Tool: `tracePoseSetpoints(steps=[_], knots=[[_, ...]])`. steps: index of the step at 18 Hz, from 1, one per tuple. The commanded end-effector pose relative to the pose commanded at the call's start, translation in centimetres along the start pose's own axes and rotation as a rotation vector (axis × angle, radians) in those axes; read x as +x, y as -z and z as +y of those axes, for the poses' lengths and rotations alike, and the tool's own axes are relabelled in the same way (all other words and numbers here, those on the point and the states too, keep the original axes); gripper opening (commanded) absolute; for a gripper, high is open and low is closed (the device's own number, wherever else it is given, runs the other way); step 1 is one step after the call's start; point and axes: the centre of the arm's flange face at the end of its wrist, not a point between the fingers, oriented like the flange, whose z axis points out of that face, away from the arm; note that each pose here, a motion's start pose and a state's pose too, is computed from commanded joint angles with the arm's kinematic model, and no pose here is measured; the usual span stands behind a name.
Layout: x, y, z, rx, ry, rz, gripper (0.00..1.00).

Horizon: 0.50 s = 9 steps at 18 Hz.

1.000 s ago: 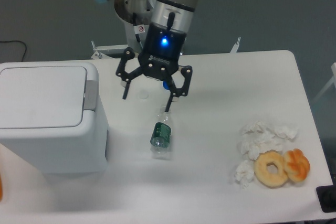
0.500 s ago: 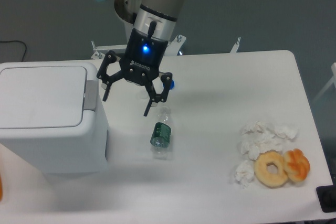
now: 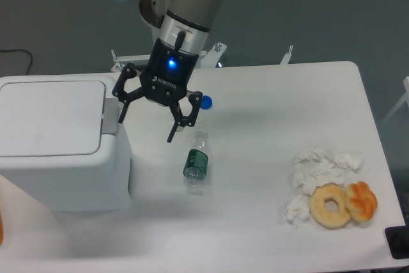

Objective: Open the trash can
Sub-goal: 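Move the gripper toward the white trash can lid, then press the gripper finger on the trash can lid to pop it open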

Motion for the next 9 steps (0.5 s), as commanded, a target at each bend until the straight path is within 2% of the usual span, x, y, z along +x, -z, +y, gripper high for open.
tracePoseSetpoints(steps=[9], knots=[[0.63,0.07,-0.25,0.020,-0.002,0.040,1.00]])
